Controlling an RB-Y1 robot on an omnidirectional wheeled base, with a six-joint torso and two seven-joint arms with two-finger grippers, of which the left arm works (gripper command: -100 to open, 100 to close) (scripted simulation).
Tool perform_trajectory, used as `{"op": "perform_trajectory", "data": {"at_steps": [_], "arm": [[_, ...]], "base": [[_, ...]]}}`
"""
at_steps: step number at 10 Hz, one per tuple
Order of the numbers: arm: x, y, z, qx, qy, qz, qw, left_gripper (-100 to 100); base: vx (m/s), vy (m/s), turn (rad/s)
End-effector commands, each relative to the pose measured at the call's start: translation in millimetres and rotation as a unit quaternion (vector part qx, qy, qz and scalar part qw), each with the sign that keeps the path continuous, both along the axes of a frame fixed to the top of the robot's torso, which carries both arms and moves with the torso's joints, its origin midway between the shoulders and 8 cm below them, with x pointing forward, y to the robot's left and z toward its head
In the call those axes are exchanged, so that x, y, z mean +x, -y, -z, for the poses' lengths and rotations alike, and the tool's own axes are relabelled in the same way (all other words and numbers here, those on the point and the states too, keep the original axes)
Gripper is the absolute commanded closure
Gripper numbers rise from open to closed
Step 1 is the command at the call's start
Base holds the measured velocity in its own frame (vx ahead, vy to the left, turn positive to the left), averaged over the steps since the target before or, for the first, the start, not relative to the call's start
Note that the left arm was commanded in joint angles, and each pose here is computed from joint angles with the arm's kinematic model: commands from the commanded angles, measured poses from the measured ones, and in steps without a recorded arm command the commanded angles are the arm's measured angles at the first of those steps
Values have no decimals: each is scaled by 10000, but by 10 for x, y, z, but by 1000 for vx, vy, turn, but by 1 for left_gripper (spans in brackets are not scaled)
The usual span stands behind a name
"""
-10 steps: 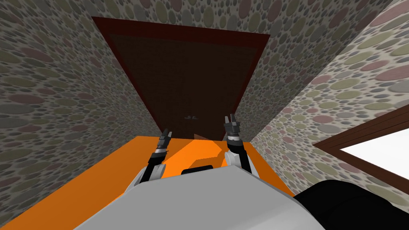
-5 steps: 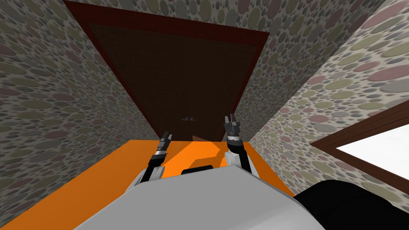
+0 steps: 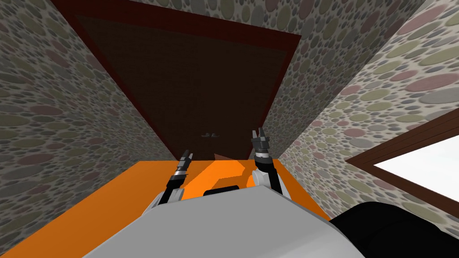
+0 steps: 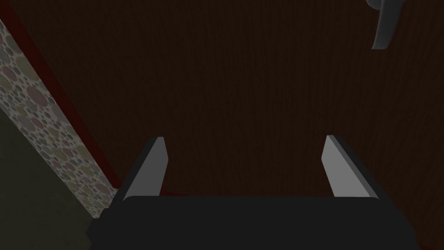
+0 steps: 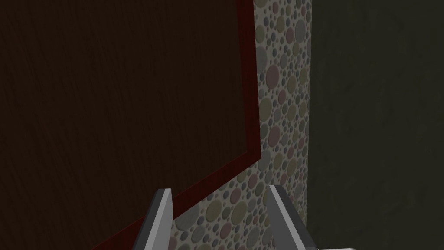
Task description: Pull the door open
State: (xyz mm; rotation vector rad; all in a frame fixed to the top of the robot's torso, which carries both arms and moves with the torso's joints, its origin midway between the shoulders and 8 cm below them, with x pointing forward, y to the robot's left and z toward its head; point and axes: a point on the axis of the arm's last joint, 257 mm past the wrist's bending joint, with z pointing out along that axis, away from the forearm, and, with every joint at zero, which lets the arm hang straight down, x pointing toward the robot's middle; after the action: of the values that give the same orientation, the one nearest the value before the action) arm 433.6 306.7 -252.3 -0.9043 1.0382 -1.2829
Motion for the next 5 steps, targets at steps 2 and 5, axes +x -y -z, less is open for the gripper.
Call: {"op": "perform_trajectory", "data": {"at_steps": [2, 5], "arm": [[0, -94, 212, -77, -220, -25, 9997, -100], [-10, -198, 438, -155, -454, -64, 9988, -100]], "base": [[115, 2, -87], [103, -6, -65]]}}
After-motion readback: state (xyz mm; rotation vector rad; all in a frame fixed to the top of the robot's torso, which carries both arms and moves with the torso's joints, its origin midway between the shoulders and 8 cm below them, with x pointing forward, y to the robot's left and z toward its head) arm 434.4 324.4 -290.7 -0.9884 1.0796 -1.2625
